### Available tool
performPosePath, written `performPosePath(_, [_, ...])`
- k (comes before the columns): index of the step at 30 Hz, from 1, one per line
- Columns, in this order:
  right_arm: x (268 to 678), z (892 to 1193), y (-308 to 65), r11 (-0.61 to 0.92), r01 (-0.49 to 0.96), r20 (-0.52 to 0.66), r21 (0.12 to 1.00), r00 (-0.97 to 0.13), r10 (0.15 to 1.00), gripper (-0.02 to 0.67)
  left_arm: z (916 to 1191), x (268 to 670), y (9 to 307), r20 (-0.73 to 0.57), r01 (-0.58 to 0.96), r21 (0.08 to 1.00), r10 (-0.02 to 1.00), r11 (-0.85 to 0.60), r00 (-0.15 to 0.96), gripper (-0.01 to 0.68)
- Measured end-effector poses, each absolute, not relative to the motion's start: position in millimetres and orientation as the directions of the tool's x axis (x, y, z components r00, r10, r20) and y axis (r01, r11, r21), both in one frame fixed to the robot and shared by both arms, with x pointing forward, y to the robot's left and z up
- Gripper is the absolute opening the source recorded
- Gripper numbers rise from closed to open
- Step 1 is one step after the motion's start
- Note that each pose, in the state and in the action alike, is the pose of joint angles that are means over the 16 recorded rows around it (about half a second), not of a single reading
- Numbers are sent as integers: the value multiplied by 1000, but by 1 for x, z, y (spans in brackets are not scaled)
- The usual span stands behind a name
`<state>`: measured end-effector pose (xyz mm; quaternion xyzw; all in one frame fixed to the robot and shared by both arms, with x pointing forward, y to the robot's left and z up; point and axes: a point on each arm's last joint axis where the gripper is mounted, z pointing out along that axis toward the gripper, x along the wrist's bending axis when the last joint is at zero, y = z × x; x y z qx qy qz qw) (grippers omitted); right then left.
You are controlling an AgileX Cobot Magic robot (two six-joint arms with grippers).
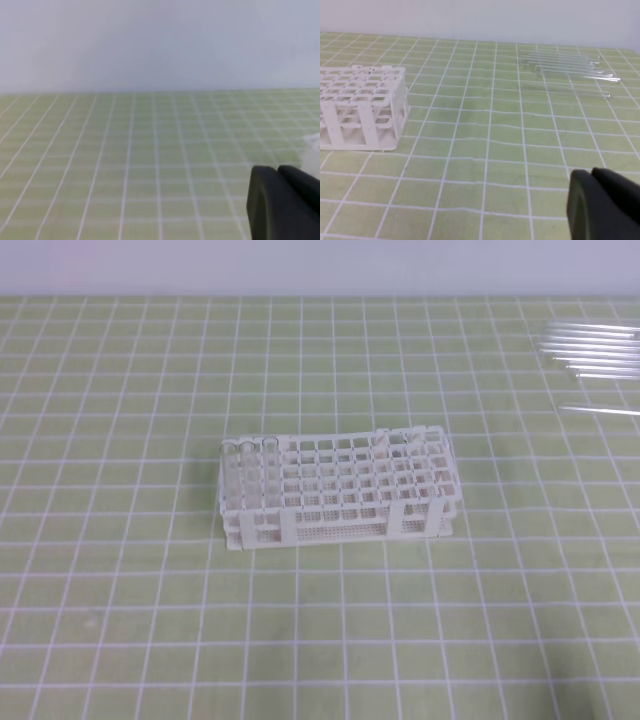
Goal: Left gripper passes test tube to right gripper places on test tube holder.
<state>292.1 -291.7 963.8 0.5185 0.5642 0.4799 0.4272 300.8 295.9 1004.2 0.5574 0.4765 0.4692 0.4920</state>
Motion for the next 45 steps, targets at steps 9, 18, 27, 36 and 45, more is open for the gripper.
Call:
performPosePath(9, [292, 964, -292, 2, 175, 16, 985, -97, 995, -18, 969, 292, 303, 41, 168, 985, 999, -43, 13, -2])
performPosePath(18, [292, 964, -292, 2, 175, 16, 985, -97, 995, -18, 958, 292, 304, 46, 229, 972, 999, -45, 1, -2])
performPosePath(27, [292, 964, -292, 2, 175, 16, 985, -97, 995, -18, 958, 292, 303, 29, 231, 972, 1000, -30, 9, -2])
performPosePath(36, [292, 964, -292, 2, 175, 16, 985, -97, 995, -18, 958, 292, 300, -6, 227, 974, 999, -4, 43, -2])
performPosePath(45, [292, 964, -292, 2, 175, 16, 985, -97, 995, -18, 957, 292, 297, -73, 223, 973, 995, 55, 71, -2])
